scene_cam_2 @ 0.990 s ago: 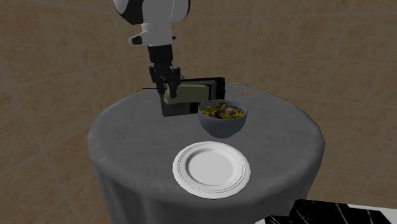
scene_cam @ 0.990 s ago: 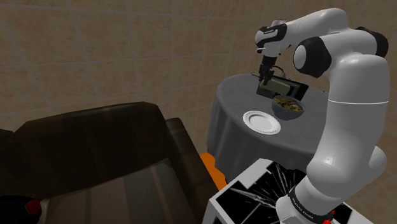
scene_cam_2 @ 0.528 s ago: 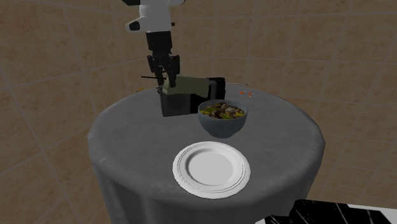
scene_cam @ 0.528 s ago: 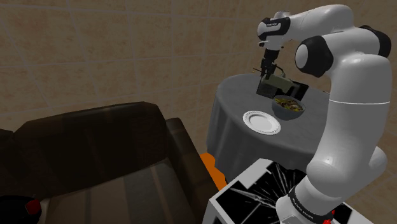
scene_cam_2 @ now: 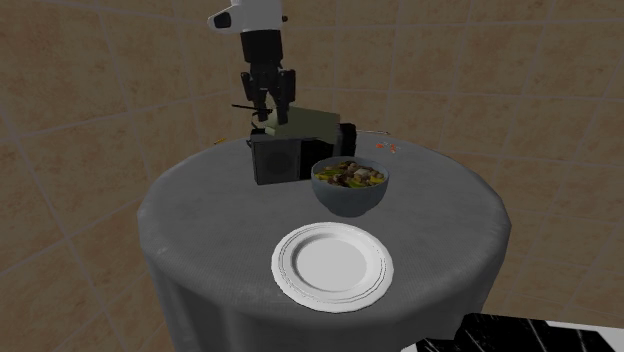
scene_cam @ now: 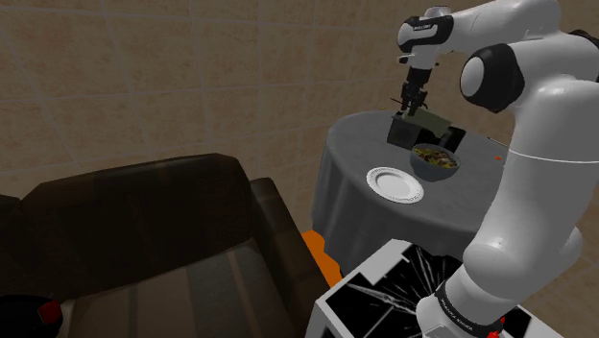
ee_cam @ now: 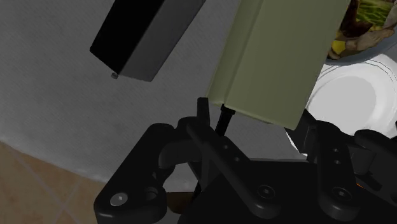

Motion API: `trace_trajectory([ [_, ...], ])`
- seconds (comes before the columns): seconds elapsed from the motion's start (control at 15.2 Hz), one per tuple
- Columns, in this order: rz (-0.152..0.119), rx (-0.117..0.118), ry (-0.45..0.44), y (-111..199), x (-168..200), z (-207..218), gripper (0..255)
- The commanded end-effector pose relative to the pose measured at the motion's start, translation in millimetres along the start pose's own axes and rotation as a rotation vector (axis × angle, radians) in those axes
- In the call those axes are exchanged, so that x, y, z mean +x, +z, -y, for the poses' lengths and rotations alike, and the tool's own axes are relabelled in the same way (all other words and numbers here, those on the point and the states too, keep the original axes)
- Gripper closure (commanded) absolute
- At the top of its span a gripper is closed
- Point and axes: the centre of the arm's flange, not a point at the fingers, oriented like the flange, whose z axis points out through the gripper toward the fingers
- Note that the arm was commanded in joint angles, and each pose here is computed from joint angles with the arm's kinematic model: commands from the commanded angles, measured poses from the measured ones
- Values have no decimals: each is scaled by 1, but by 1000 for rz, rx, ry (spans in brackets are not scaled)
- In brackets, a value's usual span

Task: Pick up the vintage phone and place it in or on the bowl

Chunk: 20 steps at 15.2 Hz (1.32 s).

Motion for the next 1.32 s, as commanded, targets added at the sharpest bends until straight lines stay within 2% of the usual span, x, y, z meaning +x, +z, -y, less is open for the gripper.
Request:
trace_trajectory([
  [0.0,1,0,0,0,-12,22,255],
  [0.59,1,0,0,1,-64,128,255],
  [1.25,1,0,0,54,-61,125,255],
])
